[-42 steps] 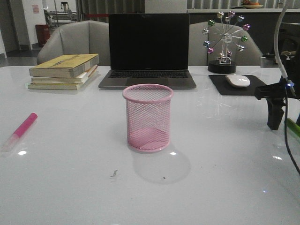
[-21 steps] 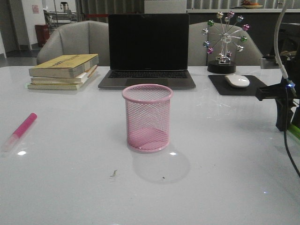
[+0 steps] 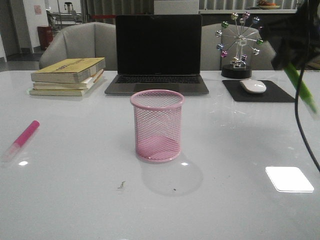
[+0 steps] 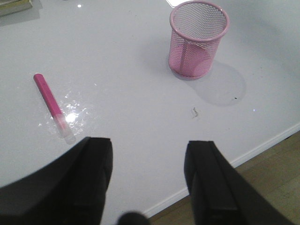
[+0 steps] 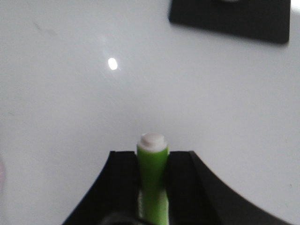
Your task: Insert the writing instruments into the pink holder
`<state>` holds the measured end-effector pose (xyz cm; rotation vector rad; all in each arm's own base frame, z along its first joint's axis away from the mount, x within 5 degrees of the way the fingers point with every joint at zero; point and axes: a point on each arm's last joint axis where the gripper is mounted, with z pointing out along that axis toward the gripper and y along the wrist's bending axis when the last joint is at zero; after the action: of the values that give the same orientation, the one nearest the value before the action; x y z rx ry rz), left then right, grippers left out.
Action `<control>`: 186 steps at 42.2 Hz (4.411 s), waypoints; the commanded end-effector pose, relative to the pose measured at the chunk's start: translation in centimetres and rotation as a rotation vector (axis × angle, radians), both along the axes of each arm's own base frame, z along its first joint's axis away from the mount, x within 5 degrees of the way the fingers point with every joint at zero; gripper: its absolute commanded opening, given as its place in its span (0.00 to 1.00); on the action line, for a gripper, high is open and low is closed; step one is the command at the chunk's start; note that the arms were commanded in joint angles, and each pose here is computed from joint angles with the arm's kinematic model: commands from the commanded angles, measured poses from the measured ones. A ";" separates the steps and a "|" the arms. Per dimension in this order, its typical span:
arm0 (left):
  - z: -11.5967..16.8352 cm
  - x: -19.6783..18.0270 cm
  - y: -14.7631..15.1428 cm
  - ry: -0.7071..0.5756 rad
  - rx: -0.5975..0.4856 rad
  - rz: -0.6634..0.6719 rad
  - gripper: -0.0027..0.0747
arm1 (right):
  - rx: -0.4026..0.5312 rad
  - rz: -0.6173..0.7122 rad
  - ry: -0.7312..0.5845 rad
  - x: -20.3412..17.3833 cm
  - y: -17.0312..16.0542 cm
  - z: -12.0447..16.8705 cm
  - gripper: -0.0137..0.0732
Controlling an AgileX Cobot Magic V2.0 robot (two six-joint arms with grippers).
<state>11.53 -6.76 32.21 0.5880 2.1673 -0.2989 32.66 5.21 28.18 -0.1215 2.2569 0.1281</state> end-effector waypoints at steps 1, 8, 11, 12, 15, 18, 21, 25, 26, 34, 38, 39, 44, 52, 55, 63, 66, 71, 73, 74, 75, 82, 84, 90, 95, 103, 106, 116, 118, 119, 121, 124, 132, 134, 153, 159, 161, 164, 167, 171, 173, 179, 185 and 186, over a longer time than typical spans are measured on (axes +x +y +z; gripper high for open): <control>1.3 0.3 -0.4 -0.071 -0.054 -0.007 0.55 | 0.074 0.054 -0.387 -3.2 1.5 5.2 0.30; 1.3 0.3 -0.4 -0.071 -0.054 -0.007 0.55 | 0.186 0.153 -0.691 -7.4 4.1 7.2 0.30; 1.3 0.3 -0.4 -0.073 -0.054 -0.007 0.55 | 0.229 0.205 -0.768 -8.2 5.5 7.6 0.30; 1.3 0.3 -0.4 -0.073 -0.054 -0.007 0.55 | 0.236 0.221 -0.772 -8.3 6.0 7.5 0.30; 1.3 0.3 -0.4 -0.073 -0.054 -0.007 0.55 | 0.272 0.271 -0.810 -8.5 7.7 7.3 0.30; 1.3 0.3 -0.4 -0.073 -0.054 -0.007 0.55 | 0.298 0.309 -0.839 -8.3 9.2 6.8 0.30; 1.3 0.3 -0.4 -0.072 -0.054 -0.007 0.55 | 0.317 0.336 -0.877 -7.9 10.6 6.1 0.30; 1.3 0.3 -0.4 -0.072 -0.054 -0.007 0.55 | 0.325 0.359 -0.909 -6.9 12.0 4.4 0.30; 1.3 0.3 -0.4 -0.072 -0.054 -0.007 0.55 | 0.327 0.365 -0.927 -6.7 12.3 4.1 0.30; 1.3 0.3 -0.4 -0.072 -0.054 -0.007 0.55 | 0.311 0.422 -0.970 -4.8 14.2 0.0 0.30; 1.3 0.3 -0.4 -0.072 -0.054 -0.007 0.55 | 0.297 0.447 -0.948 -4.0 15.0 -2.3 0.30; 1.3 0.3 -0.4 -0.072 -0.054 -0.007 0.55 | 0.296 0.448 -0.945 -4.0 15.0 -2.5 0.30; 1.3 0.3 -0.4 -0.072 -0.054 -0.007 0.55 | 0.276 0.454 -0.892 -3.4 15.4 -4.5 0.34; 1.3 0.3 -0.4 -0.072 -0.054 -0.007 0.55 | 0.258 0.459 -0.846 -3.2 15.5 -5.3 0.60; 1.3 0.3 -0.4 -0.072 -0.054 -0.007 0.55 | 0.256 0.456 -0.841 -3.2 15.5 -5.3 0.68; 1.3 0.3 -0.4 -0.072 -0.054 -0.007 0.55 | 0.215 0.442 -0.721 -4.2 14.5 -2.6 0.71; 1.3 0.3 -0.4 -0.072 -0.054 -0.007 0.55 | 0.180 0.449 -0.635 -5.2 13.9 -0.9 0.71; 1.3 0.3 -0.4 -0.072 -0.054 -0.007 0.55 | 0.108 0.462 -0.453 -7.2 12.4 1.1 0.71; 1.3 0.3 -0.4 -0.072 -0.054 -0.007 0.55 | 0.086 0.465 -0.400 -8.4 11.6 2.0 0.71; 1.3 0.3 -0.4 -0.072 -0.054 -0.007 0.55 | 0.076 0.466 -0.374 -9.0 11.2 2.4 0.71; 1.3 0.3 -0.4 -0.072 -0.054 -0.007 0.55 | 0.073 0.466 -0.366 -9.6 10.8 3.0 0.71; 1.3 0.3 -0.4 -0.072 -0.054 -0.007 0.55 | 0.027 0.471 -0.249 -13.0 8.4 4.7 0.71; 1.3 0.3 -0.4 -0.072 -0.054 -0.007 0.55 | 0.018 0.472 -0.226 -13.8 7.8 5.0 0.71; 1.3 0.3 -0.4 -0.072 -0.054 -0.007 0.55 | -0.011 0.475 -0.152 -16.4 6.0 5.0 0.71; 1.3 0.3 -0.4 -0.072 -0.054 -0.007 0.55 | -0.019 0.475 -0.131 -18.1 4.8 4.2 0.71; 1.1 0.4 -0.4 -0.051 -0.049 -0.001 0.56 | -0.019 0.475 -0.131 -19.6 3.8 3.4 0.71; 0.7 1.0 -0.2 0.006 -0.025 0.052 0.61 | -0.019 0.475 -0.132 -19.8 3.7 3.4 0.71; -1.0 5.5 0.9 0.204 0.104 0.253 0.79 | -0.020 0.475 -0.128 -19.7 3.7 3.3 0.71; -1.5 7.0 1.1 0.239 0.116 0.293 0.79 | -0.020 0.475 -0.128 -19.7 3.7 3.3 0.71; -1.7 7.6 1.3 0.254 0.121 0.309 0.79 | -0.020 0.475 -0.128 -19.7 3.7 3.3 0.71; -2.2 9.1 1.6 0.289 0.130 0.344 0.79 | -0.020 0.475 -0.128 -19.7 3.7 3.3 0.71; -2.8 11.2 1.9 0.334 0.137 0.384 0.79 | -0.020 0.475 -0.128 -19.7 3.7 3.3 0.71; -4.3 16.8 2.2 0.385 0.136 0.436 0.79 | -0.020 0.475 -0.128 -19.7 3.7 3.3 0.71; -4.5 18.1 2.2 0.392 0.138 0.444 0.79 | -0.020 0.475 -0.128 -19.7 3.7 3.3 0.71; -8.8 28.4 0.9 0.464 0.109 0.466 0.79 | -0.020 0.475 -0.128 -19.7 3.7 3.3 0.71; -10.1 30.1 0.6 0.474 0.110 0.466 0.79 | -0.020 0.475 -0.128 -19.7 3.7 3.3 0.71; -10.6 30.5 0.6 0.483 0.114 0.466 0.79 | -0.020 0.475 -0.128 -19.7 3.7 3.3 0.71; -11.2 30.9 0.5 0.488 0.116 0.466 0.79 | -0.020 0.475 -0.128 -19.7 3.7 3.3 0.71; -11.5 31.1 0.5 0.490 0.116 0.466 0.79 | -0.020 0.475 -0.128 -19.7 3.7 3.3 0.71; -12.0 31.2 0.5 0.496 0.119 0.466 0.79 | -0.020 0.475 -0.128 -19.7 3.7 3.3 0.71; -12.2 31.3 0.5 0.503 0.122 0.466 0.79 | -0.020 0.475 -0.128 -19.7 3.7 3.3 0.71; -12.9 31.3 0.5 0.529 0.132 0.466 0.79 | -0.020 0.475 -0.128 -19.7 3.7 3.3 0.71; -13.5 31.3 0.4 0.549 0.138 0.466 0.79 | -0.020 0.475 -0.128 -19.7 3.7 3.3 0.71; -13.5 31.3 0.4 0.549 0.139 0.466 0.79 | -0.020 0.475 -0.128 -19.7 3.7 3.3 0.71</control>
<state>42.43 -6.40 15.79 0.0791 2.8788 -0.0317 12.65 8.75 30.07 -0.6741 2.1607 0.3250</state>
